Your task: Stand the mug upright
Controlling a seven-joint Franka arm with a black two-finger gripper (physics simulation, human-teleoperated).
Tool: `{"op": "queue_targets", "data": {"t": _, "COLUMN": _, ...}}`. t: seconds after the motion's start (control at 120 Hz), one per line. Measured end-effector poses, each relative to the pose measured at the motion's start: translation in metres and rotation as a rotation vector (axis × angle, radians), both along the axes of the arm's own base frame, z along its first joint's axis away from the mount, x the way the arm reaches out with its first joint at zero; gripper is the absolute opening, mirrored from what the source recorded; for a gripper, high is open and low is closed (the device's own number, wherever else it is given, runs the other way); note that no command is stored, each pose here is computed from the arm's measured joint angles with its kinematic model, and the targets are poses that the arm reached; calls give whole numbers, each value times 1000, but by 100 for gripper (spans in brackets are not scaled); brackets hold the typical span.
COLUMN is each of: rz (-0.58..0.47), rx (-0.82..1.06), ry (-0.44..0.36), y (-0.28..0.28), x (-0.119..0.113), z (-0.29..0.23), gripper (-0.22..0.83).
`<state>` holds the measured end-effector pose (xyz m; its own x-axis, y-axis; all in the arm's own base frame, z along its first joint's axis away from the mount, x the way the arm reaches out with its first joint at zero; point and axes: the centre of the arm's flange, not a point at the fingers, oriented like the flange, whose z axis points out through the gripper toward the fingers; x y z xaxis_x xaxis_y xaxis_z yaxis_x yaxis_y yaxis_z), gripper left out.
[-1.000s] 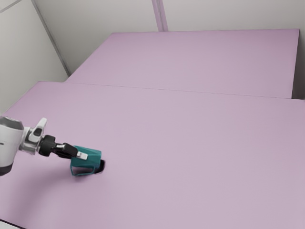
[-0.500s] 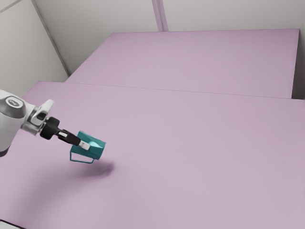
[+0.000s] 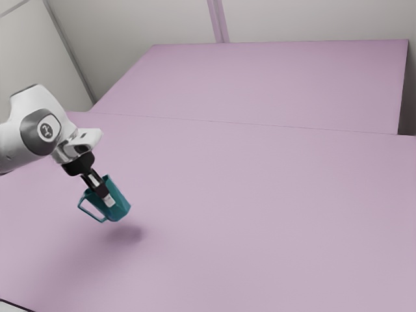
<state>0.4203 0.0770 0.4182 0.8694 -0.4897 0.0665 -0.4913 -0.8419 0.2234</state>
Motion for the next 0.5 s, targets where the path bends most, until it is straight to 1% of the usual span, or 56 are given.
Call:
{"op": "queue_targets", "data": {"t": 0.217, "rz": 3, "rx": 154, "ry": 35, "y": -24, "x": 28, "z": 1, "gripper": -14}}
{"op": "queue_targets", "data": {"t": 0.5, "rz": 77, "rx": 213, "ry": 42, "y": -55, "x": 55, "z": 5, "gripper": -13}}
